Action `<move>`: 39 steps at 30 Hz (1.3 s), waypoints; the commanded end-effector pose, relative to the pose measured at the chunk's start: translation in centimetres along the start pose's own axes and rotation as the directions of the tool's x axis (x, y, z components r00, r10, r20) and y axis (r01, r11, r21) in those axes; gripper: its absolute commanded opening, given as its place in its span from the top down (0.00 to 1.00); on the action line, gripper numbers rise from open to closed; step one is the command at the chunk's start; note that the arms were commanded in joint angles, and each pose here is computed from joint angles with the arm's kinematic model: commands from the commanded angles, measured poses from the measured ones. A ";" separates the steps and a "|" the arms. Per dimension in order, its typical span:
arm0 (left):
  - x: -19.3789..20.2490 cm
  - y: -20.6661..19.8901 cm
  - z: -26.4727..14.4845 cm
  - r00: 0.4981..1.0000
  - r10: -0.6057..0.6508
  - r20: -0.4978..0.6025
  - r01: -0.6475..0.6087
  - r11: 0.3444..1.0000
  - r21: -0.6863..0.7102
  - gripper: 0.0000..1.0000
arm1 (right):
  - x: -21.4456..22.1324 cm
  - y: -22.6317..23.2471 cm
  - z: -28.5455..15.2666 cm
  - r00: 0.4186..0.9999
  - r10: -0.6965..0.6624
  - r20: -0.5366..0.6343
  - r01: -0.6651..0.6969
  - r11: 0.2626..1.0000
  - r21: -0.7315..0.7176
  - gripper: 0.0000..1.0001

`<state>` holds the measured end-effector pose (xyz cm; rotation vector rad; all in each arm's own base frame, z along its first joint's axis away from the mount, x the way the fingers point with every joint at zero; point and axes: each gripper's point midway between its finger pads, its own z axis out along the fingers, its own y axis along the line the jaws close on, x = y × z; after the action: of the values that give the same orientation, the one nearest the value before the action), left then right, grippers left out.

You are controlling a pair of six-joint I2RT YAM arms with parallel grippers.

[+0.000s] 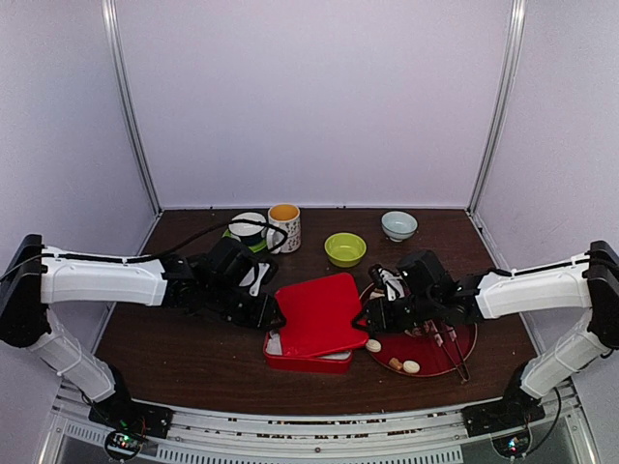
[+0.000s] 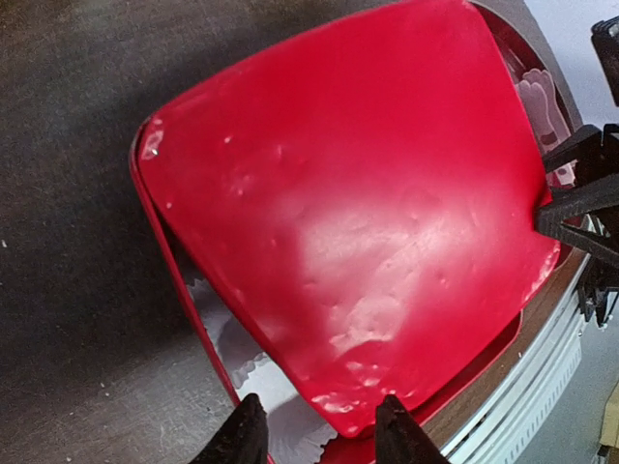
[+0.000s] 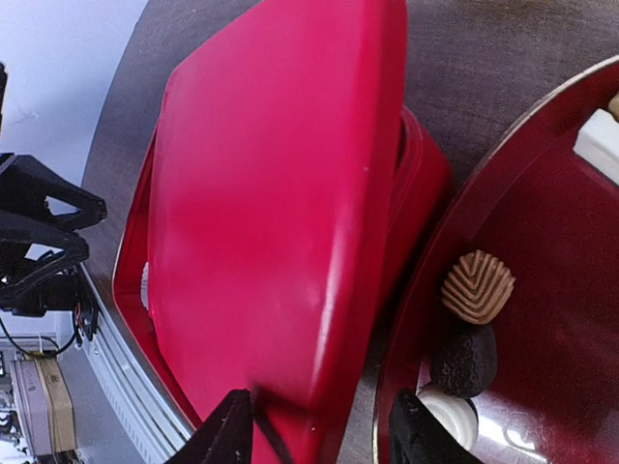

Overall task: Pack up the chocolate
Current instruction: Pick up the box lid from the packing box.

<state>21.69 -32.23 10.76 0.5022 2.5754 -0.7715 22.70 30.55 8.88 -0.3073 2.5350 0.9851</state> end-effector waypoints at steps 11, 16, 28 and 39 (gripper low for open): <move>-2.3 -4.0 0.7 0.996 0.037 0.086 -0.047 0.991 0.124 0.63 | -0.7 6.6 -2.0 0.998 0.052 0.024 -0.040 0.928 -0.370 0.81; -4.4 -6.3 -3.6 0.959 0.110 0.260 -0.150 0.979 0.138 0.62 | -1.4 7.9 -2.7 0.996 0.079 0.032 -0.058 0.902 -0.428 0.93; -5.8 -8.9 -10.9 0.801 0.410 0.436 -0.378 0.912 -0.162 0.34 | -6.2 11.2 -7.6 0.973 0.153 0.173 -0.060 0.892 -0.448 0.93; -5.9 -13.9 -11.7 0.533 0.786 0.314 -0.588 0.611 -0.531 0.02 | -10.1 13.4 -11.8 0.874 0.432 0.222 -0.211 0.749 -0.628 0.97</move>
<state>16.30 -37.39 28.15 0.9064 1.7780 -0.3784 22.98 33.22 25.47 0.0358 2.0762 1.6680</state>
